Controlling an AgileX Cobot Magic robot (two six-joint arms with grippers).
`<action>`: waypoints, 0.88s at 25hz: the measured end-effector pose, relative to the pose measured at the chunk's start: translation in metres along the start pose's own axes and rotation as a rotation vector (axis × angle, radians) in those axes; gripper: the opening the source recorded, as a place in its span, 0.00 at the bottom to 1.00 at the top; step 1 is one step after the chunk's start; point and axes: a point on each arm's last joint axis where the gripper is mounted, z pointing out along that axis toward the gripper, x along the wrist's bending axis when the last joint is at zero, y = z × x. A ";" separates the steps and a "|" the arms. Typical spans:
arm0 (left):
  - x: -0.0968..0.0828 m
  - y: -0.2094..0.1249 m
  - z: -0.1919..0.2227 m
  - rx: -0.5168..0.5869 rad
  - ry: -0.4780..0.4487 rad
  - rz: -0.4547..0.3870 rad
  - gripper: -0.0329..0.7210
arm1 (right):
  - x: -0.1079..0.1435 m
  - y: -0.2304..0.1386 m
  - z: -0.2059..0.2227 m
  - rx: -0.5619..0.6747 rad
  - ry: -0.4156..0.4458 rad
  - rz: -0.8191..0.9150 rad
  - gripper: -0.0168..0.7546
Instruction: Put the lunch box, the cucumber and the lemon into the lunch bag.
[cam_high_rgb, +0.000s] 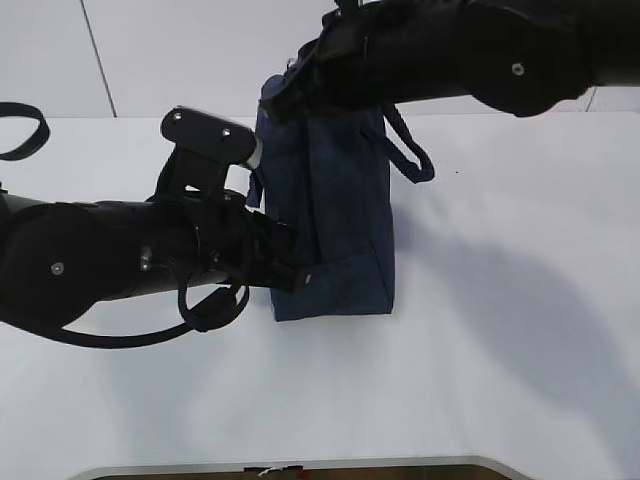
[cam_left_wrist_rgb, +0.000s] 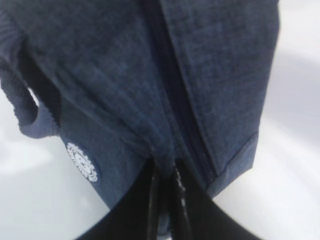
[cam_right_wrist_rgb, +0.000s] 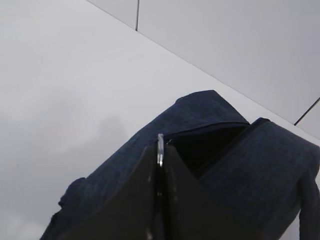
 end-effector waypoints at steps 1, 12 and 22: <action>0.000 0.000 0.000 0.000 0.000 0.000 0.04 | 0.000 0.001 0.002 -0.002 0.000 -0.001 0.03; 0.000 0.001 0.000 -0.009 0.001 0.000 0.04 | -0.006 0.007 -0.012 0.039 -0.030 0.001 0.03; 0.001 0.002 0.001 -0.025 0.007 -0.005 0.04 | -0.010 0.012 -0.025 0.056 -0.049 0.005 0.03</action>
